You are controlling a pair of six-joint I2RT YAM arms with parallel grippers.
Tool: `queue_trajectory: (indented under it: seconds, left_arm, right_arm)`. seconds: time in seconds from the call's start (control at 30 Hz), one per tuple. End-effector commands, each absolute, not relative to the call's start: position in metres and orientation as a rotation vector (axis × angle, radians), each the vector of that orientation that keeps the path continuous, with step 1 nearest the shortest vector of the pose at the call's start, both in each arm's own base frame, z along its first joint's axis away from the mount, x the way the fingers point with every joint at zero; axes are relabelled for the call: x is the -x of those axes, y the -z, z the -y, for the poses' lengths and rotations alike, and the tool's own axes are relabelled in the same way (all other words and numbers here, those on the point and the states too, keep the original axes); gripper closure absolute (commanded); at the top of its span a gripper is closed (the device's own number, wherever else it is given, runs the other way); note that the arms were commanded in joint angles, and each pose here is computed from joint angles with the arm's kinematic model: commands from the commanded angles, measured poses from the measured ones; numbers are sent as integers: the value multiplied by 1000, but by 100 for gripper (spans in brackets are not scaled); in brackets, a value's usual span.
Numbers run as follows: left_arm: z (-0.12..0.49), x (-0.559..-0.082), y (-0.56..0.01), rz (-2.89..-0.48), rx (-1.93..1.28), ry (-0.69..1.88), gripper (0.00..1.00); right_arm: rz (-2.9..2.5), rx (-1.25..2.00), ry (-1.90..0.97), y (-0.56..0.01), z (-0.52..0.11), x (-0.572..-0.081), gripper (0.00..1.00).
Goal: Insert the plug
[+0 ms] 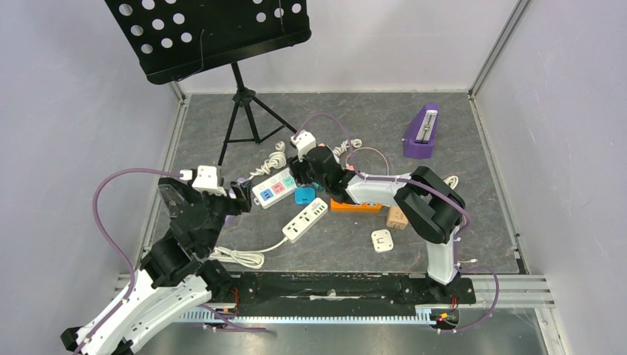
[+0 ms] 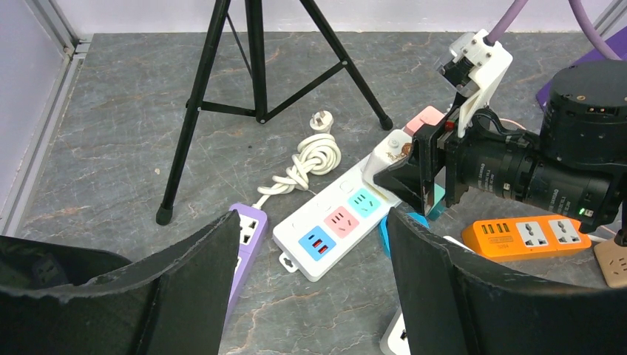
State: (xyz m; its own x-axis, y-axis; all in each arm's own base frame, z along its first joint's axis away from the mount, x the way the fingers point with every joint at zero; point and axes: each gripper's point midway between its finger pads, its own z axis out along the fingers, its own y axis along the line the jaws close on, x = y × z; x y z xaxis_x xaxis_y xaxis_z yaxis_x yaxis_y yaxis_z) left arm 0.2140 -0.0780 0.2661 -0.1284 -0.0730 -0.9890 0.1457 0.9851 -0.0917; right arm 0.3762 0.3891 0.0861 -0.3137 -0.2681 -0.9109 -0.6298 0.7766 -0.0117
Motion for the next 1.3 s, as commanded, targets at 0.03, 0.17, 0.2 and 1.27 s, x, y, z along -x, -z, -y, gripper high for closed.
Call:
queue_trajectory:
  seconds: [0.03, 0.17, 0.2, 1.27]
  left_arm:
    - [75, -216, -265, -1690, 13, 197, 21]
    - [75, -216, -265, -1690, 16, 198, 21]
    - [75, -216, -265, -1691, 16, 199, 21]
    - [87, -214, -273, -1721, 21, 274, 10]
  right_arm:
    - [-2108, 776, -213, -6, -353, -348, 100]
    - [-2164, 762, -189, 4, -346, -342, 100]
    - [-2178, 756, -180, 7, -344, -342, 100]
    - [-1934, 651, -309, -181, -381, -374, 2]
